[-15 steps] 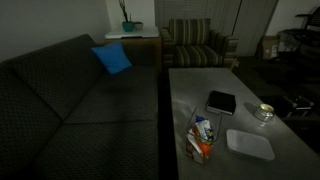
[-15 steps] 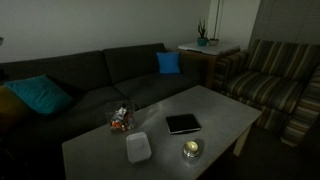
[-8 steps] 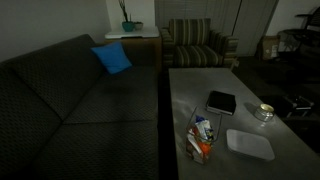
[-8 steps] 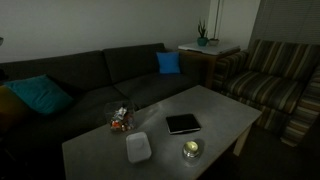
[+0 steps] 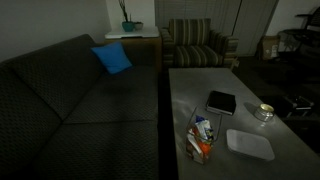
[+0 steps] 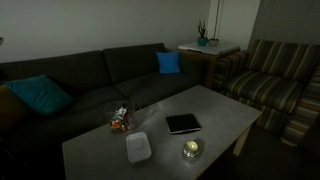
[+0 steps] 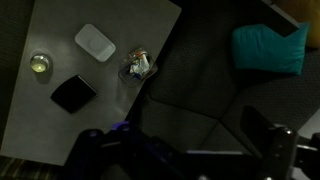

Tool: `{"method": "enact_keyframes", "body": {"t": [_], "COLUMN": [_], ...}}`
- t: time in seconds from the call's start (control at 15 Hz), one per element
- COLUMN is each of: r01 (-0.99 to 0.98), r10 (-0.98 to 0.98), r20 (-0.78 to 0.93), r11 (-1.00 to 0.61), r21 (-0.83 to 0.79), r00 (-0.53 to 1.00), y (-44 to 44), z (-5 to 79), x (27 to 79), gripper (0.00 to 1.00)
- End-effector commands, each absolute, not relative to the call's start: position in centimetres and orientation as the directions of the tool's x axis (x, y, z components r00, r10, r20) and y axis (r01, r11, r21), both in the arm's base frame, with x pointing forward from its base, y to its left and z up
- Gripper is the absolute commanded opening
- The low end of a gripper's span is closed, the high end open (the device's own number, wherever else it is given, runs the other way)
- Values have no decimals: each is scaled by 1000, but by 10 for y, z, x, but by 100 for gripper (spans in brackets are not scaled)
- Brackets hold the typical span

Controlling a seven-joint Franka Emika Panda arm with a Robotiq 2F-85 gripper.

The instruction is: Put the white lid on top of the clear container

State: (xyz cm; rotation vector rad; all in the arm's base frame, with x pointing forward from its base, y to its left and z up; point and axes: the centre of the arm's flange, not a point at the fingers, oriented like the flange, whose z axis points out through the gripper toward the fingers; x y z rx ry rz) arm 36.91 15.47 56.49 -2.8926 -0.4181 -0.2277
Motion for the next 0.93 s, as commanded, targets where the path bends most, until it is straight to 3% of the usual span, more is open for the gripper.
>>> {"method": "enact_keyframes", "body": {"t": [0.0, 0.27, 0.4, 0.47, 0.87], "r01": [269, 259, 261, 249, 249], "r10": [224, 216, 226, 210, 217], "r20": [201, 190, 136, 162, 129], "r11": [-935, -936, -895, -927, -908], "r21": [-231, -237, -363, -280, -339], "r00": [954, 958, 964, 964, 968], "y": [136, 125, 121, 126, 122], "z": [508, 433, 402, 430, 405], "x": [399, 420, 426, 413, 420], "gripper": [100, 100, 100, 100, 100]}}
